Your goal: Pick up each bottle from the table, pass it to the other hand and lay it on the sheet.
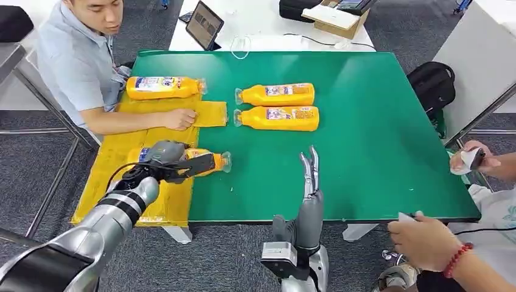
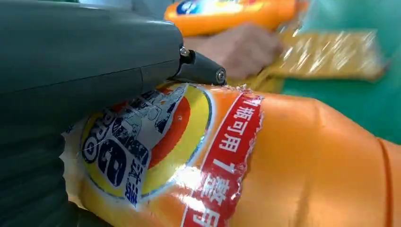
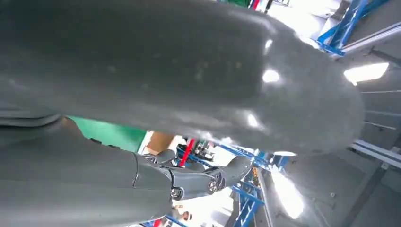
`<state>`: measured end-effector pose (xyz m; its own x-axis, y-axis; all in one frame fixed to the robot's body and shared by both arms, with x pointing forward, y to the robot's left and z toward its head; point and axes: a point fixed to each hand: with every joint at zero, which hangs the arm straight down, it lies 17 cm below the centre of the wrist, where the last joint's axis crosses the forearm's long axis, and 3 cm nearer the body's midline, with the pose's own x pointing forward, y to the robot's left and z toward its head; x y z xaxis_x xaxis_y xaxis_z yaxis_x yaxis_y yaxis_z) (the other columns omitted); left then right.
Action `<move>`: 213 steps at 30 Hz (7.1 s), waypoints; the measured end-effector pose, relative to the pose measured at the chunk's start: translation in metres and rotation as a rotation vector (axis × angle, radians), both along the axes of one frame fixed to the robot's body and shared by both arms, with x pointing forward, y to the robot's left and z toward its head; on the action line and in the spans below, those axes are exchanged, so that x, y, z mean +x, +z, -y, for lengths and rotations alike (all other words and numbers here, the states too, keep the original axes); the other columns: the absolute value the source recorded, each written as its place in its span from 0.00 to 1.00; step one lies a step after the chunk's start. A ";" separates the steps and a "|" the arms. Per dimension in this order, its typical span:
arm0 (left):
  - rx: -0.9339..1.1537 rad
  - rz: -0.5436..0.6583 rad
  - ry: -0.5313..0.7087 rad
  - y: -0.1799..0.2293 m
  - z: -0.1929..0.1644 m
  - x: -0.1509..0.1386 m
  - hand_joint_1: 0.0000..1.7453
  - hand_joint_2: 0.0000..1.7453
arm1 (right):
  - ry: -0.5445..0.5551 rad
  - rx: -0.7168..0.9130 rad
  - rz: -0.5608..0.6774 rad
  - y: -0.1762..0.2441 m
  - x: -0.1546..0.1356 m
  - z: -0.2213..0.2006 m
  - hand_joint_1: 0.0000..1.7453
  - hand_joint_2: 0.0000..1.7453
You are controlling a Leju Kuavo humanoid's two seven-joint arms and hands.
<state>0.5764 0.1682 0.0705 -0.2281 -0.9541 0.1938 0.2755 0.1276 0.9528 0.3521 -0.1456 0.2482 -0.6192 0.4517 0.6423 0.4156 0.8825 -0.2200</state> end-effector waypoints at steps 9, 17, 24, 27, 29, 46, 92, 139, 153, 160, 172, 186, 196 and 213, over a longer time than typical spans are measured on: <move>0.017 -0.095 0.004 -0.021 -0.008 -0.006 0.00 1.00 | 0.009 0.011 -0.010 -0.003 0.003 -0.002 0.00 0.00; -0.274 -0.274 -0.130 -0.023 0.027 -0.027 0.00 1.00 | 0.031 0.048 -0.051 -0.016 0.011 -0.005 0.00 0.00; -0.731 -0.152 -0.213 0.040 0.064 -0.026 0.00 1.00 | 0.045 0.033 -0.061 -0.021 0.013 -0.011 0.00 0.00; -0.885 -0.116 -0.225 0.064 0.070 -0.030 0.00 1.00 | 0.045 0.028 -0.066 -0.023 0.014 -0.012 0.00 0.00; -0.959 -0.074 -0.227 0.081 0.070 -0.032 0.00 1.00 | 0.044 0.022 -0.070 -0.025 0.014 -0.011 0.00 0.00; -1.593 0.457 -0.070 0.189 -0.019 -0.119 0.00 1.00 | -0.036 -0.433 -0.080 -0.065 0.008 -0.008 0.00 1.00; -1.364 0.673 0.140 0.168 -0.031 -0.170 0.00 1.00 | -0.172 -0.806 -0.730 -0.200 0.179 0.110 0.00 1.00; -1.475 0.482 0.120 0.142 -0.015 -0.150 0.00 1.00 | 0.010 -0.875 -1.009 -0.230 0.200 0.105 1.00 1.00; -1.498 0.447 0.093 0.139 -0.009 -0.153 0.00 1.00 | 0.300 -0.441 -0.853 -0.200 0.193 0.061 1.00 1.00; -1.551 0.262 0.042 0.110 0.021 -0.172 0.00 1.00 | 0.255 0.022 -0.489 -0.130 0.170 0.050 1.00 1.00; -1.631 0.051 -0.028 0.086 0.061 -0.199 0.00 1.00 | 0.119 0.196 -0.178 -0.042 0.117 0.070 1.00 1.00; -1.856 -0.009 -0.199 0.135 0.091 -0.198 0.00 1.00 | 0.605 0.032 -0.273 -0.064 0.063 -0.130 1.00 1.00; -1.936 0.017 -0.252 0.153 0.088 -0.199 0.00 1.00 | 0.757 -0.027 -0.276 -0.062 0.040 -0.179 1.00 1.00; -1.853 -0.070 -0.254 0.138 0.099 -0.195 1.00 1.00 | 0.757 -0.064 -0.281 -0.070 0.038 -0.181 0.00 0.00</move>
